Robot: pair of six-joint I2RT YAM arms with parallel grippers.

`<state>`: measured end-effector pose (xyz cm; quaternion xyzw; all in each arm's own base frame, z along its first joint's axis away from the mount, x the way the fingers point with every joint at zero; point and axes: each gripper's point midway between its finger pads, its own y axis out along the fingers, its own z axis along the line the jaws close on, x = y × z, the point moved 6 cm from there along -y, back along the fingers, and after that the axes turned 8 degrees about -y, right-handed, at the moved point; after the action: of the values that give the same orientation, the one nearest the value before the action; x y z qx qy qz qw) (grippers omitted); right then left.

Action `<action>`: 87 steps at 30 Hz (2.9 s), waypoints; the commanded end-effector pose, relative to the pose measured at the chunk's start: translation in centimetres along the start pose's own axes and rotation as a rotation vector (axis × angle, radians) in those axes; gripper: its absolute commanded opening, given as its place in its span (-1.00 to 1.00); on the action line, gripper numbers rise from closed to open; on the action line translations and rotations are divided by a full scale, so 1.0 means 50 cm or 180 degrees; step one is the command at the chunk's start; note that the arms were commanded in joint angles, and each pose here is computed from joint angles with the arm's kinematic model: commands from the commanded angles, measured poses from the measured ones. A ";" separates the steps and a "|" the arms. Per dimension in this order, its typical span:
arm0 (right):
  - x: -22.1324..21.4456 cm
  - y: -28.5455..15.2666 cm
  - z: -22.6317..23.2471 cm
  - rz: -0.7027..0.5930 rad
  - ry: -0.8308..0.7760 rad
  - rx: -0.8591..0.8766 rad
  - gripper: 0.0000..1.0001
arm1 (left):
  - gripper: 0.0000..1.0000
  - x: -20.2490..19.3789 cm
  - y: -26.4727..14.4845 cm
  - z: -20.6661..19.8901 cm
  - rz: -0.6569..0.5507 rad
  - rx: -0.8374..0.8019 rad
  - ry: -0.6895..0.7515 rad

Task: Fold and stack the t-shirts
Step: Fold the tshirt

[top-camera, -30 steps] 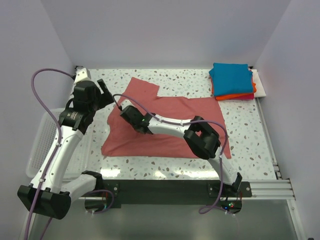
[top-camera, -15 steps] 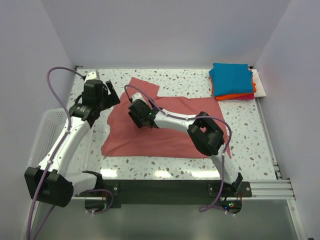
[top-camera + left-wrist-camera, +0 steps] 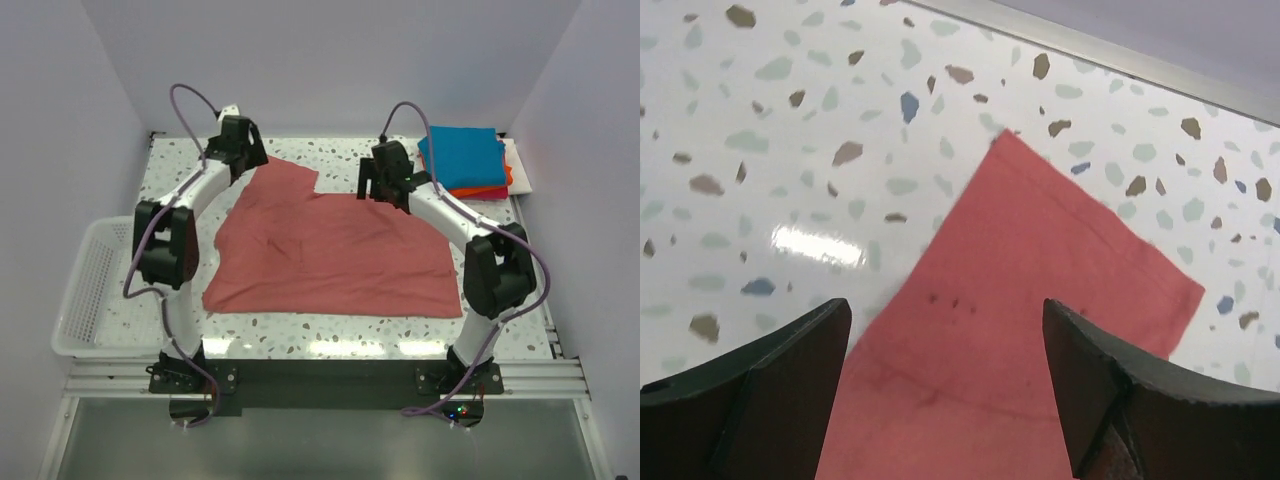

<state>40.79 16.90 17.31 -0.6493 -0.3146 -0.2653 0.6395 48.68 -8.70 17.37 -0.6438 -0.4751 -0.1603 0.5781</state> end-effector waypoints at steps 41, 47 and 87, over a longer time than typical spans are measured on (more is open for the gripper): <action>-0.031 0.150 -0.264 0.0346 0.0690 -0.0321 0.36 | -1.00 0.058 0.216 -0.132 -0.0349 -0.1013 0.0023; -0.026 0.173 -0.290 0.0307 0.0601 -0.0623 0.36 | -1.00 0.068 0.195 -0.135 -0.0424 -0.1118 -0.0024; 0.019 0.123 -0.320 0.0218 0.0802 -0.1036 -1.00 | -1.00 0.148 0.024 -0.116 -0.0737 -0.1428 -0.0156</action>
<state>47.05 1.72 10.05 -0.7288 -0.1437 -0.3223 0.5868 55.72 -11.06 17.79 -0.7142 -0.4717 -0.2654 0.4437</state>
